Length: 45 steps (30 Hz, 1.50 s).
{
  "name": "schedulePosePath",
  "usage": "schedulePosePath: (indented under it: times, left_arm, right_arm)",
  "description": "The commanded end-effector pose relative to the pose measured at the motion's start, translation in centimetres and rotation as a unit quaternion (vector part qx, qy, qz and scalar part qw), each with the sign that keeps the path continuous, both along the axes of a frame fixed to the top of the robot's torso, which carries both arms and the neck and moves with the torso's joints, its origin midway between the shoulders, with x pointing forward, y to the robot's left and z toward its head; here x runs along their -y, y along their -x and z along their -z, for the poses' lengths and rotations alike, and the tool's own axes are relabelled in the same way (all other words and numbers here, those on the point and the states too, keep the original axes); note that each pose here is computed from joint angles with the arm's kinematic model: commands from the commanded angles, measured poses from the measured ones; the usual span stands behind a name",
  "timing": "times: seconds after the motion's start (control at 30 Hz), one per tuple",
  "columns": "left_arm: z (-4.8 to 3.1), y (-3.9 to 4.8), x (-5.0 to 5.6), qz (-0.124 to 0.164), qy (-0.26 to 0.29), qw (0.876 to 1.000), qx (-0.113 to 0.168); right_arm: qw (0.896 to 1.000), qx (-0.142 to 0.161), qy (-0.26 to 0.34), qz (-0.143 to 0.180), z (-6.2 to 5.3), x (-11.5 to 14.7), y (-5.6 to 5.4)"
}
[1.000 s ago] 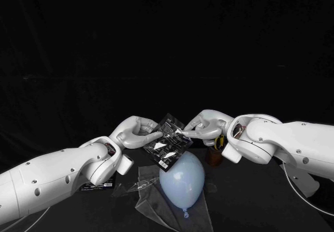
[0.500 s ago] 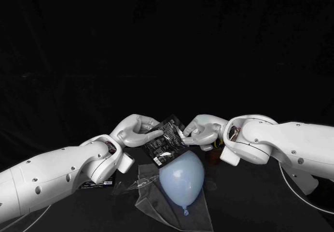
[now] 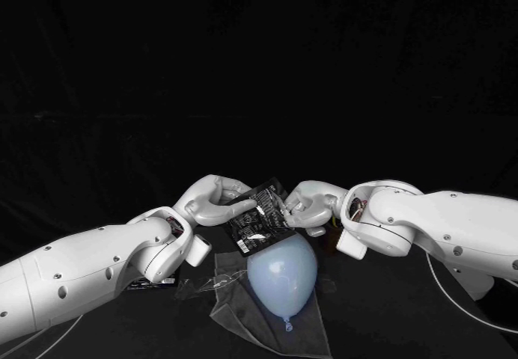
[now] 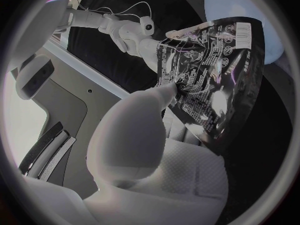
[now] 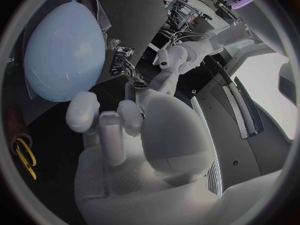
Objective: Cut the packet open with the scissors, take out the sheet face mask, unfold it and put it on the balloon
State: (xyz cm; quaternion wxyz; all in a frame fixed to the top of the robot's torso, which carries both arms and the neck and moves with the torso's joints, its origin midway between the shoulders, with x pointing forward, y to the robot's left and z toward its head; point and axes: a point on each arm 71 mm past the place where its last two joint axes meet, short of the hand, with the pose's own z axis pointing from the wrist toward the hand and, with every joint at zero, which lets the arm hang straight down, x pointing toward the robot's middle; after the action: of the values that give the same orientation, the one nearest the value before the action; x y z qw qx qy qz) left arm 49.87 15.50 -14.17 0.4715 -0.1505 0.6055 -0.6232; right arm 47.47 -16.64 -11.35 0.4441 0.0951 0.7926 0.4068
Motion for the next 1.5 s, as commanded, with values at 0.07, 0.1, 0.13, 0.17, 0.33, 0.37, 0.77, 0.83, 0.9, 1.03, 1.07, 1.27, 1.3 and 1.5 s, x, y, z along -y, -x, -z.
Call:
schedulePosePath:
  times: [0.07,0.1,0.13,0.17,0.33,0.37,0.77,0.83,0.9,1.03,1.07,1.27,1.3,1.5]
  left_arm:
    - [-0.27,-0.24,-0.2,-0.015,0.021,1.000,0.000]
    - [-0.26,-0.32,-0.3,-0.019,0.023,1.000,-0.002]
    - [-0.24,-0.42,-0.4,-0.025,0.026,0.999,-0.004]
    - [-0.21,-0.52,-0.5,-0.031,0.027,0.999,-0.007]
    - [0.00,-0.97,-1.0,-0.058,0.028,0.998,-0.019]
    - [0.03,-1.04,-1.0,-0.062,0.027,0.997,-0.021]
    - [0.52,-2.72,-4.0,-0.168,0.032,0.985,-0.037]
    - [0.53,-2.89,-4.5,-0.180,0.035,0.982,-0.036]
    - [0.54,-3.09,-5.4,-0.198,0.036,0.979,-0.034]
    - [0.53,-3.29,-7.0,-0.228,0.035,0.973,-0.031]
    - [0.52,-3.29,-7.4,-0.234,0.035,0.971,-0.030]
    - [0.47,-2.73,-7.9,-0.236,0.033,0.970,-0.037]
    - [0.48,-2.55,-7.6,-0.230,0.030,0.972,-0.041]
    - [0.56,-1.19,-4.3,-0.168,0.016,0.983,-0.069]
  right_arm:
    - [0.997,0.027,-0.063,0.029,-0.8,0.3,0.0]
    - [0.996,0.030,-0.073,0.034,-0.9,0.3,0.0]
    - [0.995,0.034,-0.085,0.040,-1.0,0.4,0.1]
    - [0.994,0.038,-0.096,0.047,-1.2,0.4,0.1]
    - [0.988,0.056,-0.128,0.069,-1.6,0.6,0.3]
    - [0.987,0.058,-0.130,0.072,-1.7,0.6,0.3]
    - [0.977,0.108,-0.118,0.145,-2.0,2.7,-1.6]
    - [0.975,0.117,-0.113,0.154,-2.0,2.9,-2.0]
    - [0.972,0.136,-0.103,0.165,-2.1,3.3,-2.5]
    - [0.965,0.181,-0.070,0.175,-2.3,3.6,-3.5]
    - [0.963,0.193,-0.060,0.177,-2.4,3.7,-3.7]
    - [0.960,0.219,-0.020,0.175,-1.9,3.1,-4.7]
    - [0.960,0.221,-0.013,0.172,-1.7,2.8,-4.8]
    - [0.963,0.228,0.047,0.138,-0.5,0.8,-4.9]
